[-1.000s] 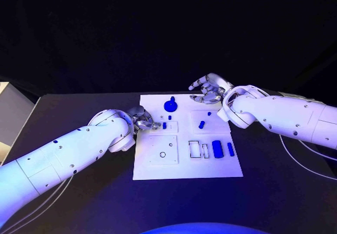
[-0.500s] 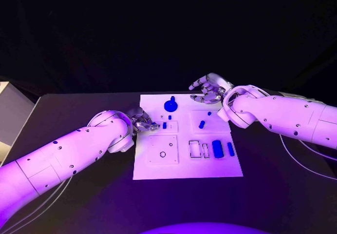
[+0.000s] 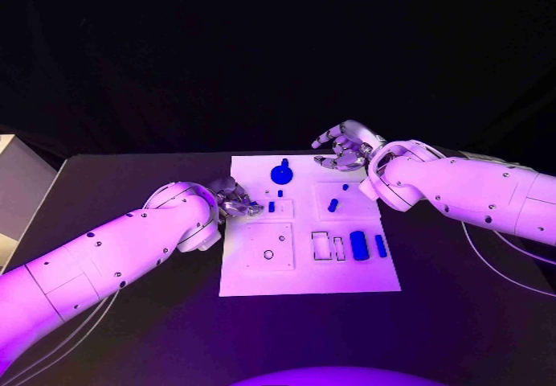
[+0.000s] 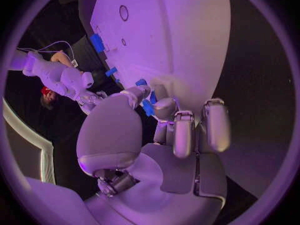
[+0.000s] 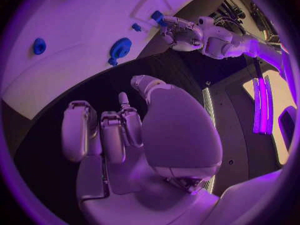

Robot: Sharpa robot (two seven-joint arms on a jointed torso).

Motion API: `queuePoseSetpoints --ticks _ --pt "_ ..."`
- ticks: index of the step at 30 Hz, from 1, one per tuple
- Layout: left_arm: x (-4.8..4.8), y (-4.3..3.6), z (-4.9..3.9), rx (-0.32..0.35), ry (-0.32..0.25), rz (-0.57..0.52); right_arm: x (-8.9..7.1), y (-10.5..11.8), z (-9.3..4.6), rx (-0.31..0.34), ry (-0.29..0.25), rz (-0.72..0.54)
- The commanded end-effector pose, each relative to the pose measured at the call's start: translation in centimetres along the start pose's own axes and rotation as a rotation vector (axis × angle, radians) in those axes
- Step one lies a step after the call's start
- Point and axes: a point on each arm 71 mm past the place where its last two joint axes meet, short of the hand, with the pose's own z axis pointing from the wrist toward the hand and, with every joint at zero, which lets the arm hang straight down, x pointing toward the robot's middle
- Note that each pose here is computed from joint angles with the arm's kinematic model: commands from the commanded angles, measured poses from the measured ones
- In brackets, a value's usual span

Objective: Assemble the parts on the task board

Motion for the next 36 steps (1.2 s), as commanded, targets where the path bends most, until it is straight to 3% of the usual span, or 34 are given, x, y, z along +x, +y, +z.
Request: queuePoseSetpoints --ticks 1,21,36 --pt "0.21 -0.03 -0.02 0.001 0.015 0.001 0.07 0.08 -0.02 -0.011 0.008 0.000" --pt "-0.07 -0.18 -0.29 0.010 0.007 -0.024 0.04 0.02 -0.07 -0.010 0.007 0.000" --pt "-0.27 0.18 -0.28 -0.006 0.021 -0.050 0.07 0.00 -0.08 -0.010 0.008 0.000"
